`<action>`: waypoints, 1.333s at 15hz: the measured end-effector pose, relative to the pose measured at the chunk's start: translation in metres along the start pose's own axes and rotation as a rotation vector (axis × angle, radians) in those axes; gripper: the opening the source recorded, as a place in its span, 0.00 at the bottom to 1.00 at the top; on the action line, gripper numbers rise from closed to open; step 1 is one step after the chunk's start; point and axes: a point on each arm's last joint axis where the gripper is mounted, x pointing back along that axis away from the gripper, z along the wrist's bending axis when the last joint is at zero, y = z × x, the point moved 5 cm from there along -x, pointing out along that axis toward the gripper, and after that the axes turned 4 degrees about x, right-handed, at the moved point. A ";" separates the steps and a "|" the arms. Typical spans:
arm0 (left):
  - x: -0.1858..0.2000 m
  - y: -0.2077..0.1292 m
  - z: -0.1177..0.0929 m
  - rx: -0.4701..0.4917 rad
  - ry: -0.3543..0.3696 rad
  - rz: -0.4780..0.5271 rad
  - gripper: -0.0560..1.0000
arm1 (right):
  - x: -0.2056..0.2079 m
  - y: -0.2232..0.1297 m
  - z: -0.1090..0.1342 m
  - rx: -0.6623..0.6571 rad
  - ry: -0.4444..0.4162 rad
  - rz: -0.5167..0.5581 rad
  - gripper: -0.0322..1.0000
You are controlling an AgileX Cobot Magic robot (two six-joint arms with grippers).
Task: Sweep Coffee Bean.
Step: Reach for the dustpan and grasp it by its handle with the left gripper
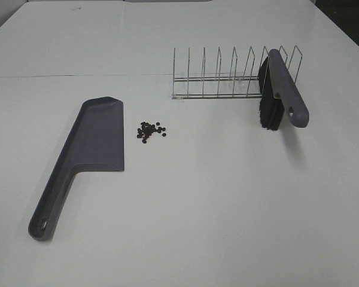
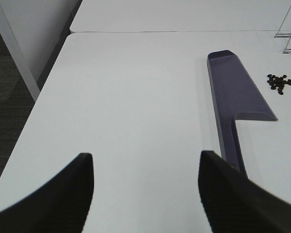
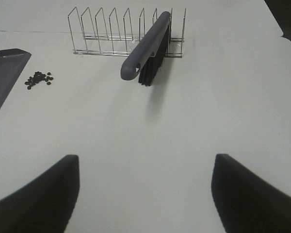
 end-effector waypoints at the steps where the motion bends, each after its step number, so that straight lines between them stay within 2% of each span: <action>1: 0.000 0.000 0.000 0.000 0.000 0.000 0.60 | 0.000 0.000 0.000 0.000 0.000 0.000 0.65; 20: 0.000 0.000 0.000 0.000 0.000 0.000 0.60 | 0.000 0.000 0.000 0.000 0.000 0.000 0.65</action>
